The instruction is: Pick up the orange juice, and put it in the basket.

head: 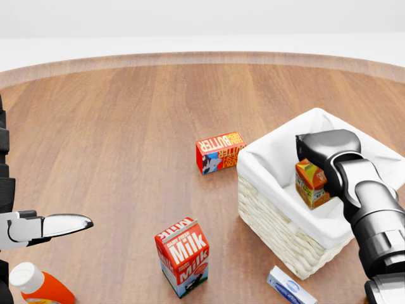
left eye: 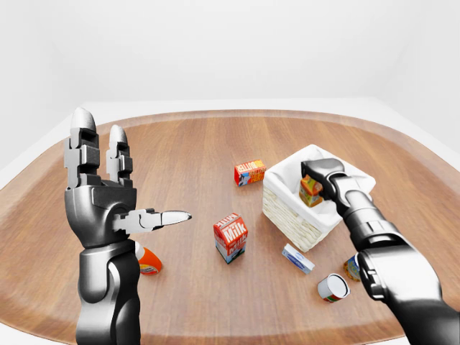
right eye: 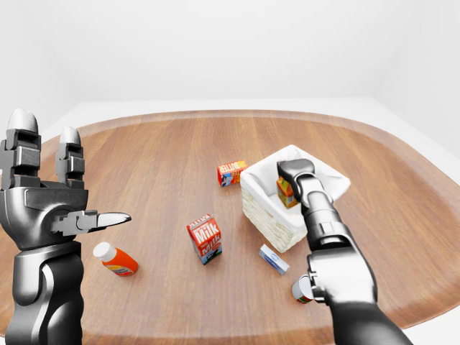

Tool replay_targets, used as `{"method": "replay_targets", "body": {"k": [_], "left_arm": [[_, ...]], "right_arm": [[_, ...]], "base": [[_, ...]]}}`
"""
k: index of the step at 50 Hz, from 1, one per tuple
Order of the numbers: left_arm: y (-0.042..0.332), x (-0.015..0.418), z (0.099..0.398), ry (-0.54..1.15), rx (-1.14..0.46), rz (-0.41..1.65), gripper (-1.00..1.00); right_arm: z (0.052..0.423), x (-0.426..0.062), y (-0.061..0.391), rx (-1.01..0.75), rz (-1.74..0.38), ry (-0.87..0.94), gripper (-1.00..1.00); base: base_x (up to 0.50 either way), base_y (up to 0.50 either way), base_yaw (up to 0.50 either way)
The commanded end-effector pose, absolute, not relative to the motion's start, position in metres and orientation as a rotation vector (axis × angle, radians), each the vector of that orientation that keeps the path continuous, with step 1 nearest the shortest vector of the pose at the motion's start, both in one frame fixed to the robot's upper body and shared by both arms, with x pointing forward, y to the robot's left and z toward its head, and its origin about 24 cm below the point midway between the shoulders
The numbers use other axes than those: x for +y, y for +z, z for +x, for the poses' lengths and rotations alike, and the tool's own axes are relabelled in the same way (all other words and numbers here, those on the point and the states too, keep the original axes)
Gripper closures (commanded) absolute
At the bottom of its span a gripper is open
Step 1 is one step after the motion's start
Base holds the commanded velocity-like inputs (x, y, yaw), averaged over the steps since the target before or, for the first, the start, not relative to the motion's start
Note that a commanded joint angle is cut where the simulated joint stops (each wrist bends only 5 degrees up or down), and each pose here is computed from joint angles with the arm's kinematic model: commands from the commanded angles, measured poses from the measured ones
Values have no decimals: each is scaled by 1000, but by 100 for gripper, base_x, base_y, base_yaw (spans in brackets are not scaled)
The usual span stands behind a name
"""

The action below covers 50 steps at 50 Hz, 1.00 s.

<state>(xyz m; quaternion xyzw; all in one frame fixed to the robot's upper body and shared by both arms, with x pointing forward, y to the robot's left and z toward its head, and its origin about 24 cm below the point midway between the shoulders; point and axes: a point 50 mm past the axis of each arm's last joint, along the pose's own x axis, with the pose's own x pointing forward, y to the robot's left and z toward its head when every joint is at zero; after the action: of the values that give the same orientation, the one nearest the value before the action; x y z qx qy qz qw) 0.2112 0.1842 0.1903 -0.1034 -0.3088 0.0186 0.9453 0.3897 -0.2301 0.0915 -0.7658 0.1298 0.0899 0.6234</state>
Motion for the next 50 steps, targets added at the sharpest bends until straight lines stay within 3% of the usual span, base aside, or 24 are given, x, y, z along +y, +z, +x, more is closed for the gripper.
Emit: {"method": "replay_targets", "body": {"k": [1,2,4,5,9,50], "left_arm": [[190,184,211,38,-629,-211,-100],[190,184,211,38,-629,-210,-100],[190,184,211,38,-629,-210,-100],[190,184,211,38,-629,-211,-100],[190,184,211,38,-629,-211,-100],[190,184,211,38,-629,-210,-100]], "right_arm": [[392,-231,99,244,-1790,159,25],[392,-231,98,246,-1794,162,10],[391,-231,97,246,-1796,162,-44],[391,-231,97,246,-1796,162,-62],[391,-230,95,247,-1798,168,-100],[398,-231,126,234,-1776,132,-100]], "base": [[0,0,0],[0,0,0],[0,0,0],[0,0,0],[0,0,0],[0,0,0]]}}
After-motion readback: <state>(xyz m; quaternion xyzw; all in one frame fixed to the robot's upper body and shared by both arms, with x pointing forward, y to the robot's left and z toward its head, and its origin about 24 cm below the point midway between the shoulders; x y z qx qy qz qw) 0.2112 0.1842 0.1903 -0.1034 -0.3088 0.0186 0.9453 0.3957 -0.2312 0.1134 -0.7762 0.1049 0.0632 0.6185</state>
